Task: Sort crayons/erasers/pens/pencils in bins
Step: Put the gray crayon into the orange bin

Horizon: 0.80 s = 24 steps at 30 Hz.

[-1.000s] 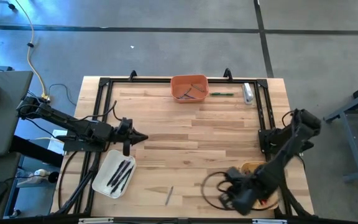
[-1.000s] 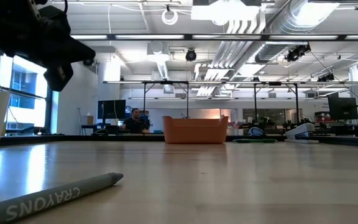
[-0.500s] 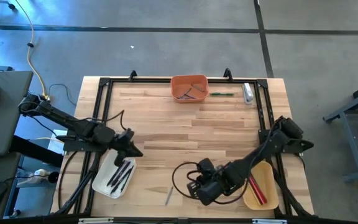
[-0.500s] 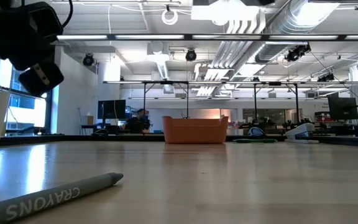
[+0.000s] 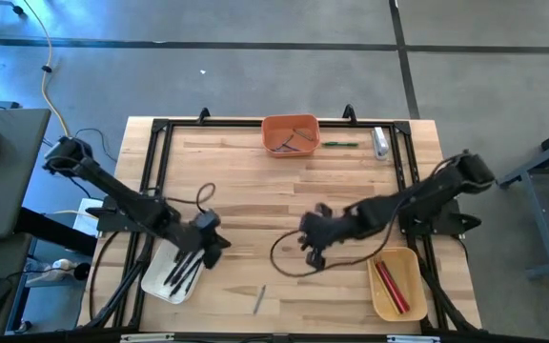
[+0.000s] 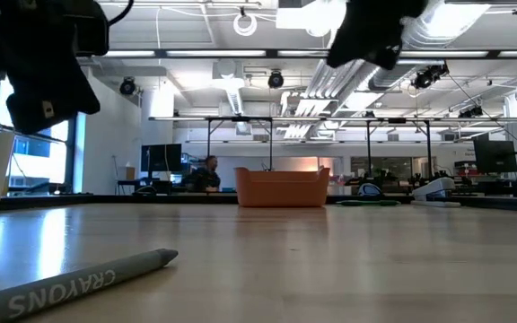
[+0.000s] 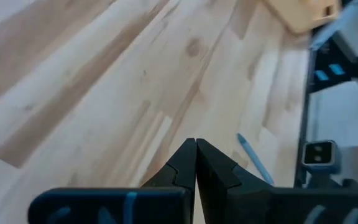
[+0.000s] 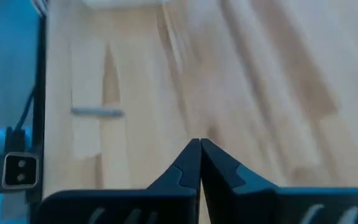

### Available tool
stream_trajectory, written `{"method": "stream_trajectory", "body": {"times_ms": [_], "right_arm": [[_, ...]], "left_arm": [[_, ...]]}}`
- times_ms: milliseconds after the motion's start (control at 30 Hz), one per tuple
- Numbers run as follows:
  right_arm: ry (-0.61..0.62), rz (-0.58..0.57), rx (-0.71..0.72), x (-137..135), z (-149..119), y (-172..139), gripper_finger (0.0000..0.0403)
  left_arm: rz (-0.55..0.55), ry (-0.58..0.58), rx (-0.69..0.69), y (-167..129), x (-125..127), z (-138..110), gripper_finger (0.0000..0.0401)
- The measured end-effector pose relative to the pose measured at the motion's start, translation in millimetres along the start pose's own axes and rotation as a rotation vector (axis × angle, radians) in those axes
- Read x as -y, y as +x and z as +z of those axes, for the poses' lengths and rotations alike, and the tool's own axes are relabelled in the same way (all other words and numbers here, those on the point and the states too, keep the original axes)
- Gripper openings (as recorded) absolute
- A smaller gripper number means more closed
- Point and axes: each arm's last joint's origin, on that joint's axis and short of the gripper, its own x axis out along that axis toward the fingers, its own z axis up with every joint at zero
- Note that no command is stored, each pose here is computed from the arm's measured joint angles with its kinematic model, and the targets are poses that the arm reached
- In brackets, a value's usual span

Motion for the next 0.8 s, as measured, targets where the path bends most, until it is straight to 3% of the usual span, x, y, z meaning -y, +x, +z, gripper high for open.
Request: {"method": "stream_trajectory", "body": {"times_ms": [100, 333, 600, 800], "right_arm": [[-0.066, 0.043, 0.127, 22, -1, -11, 0.0000], [-0.070, 0.051, 0.282, 61, -10, -38, 0.0000], [-0.106, 0.025, 0.306, 78, -13, -51, 0.0000], [-0.129, 0.035, 0.272, 78, -16, -50, 0.0000]], "left_arm": [[0.065, -0.024, -0.042, 12, 23, -1, 0.0000], [0.209, -0.101, -0.124, 40, 82, -2, 0.0000], [0.330, -0.222, -0.222, 75, 138, -16, 0.0000], [0.391, -0.275, -0.257, 106, 161, -38, 0.0018]]}}
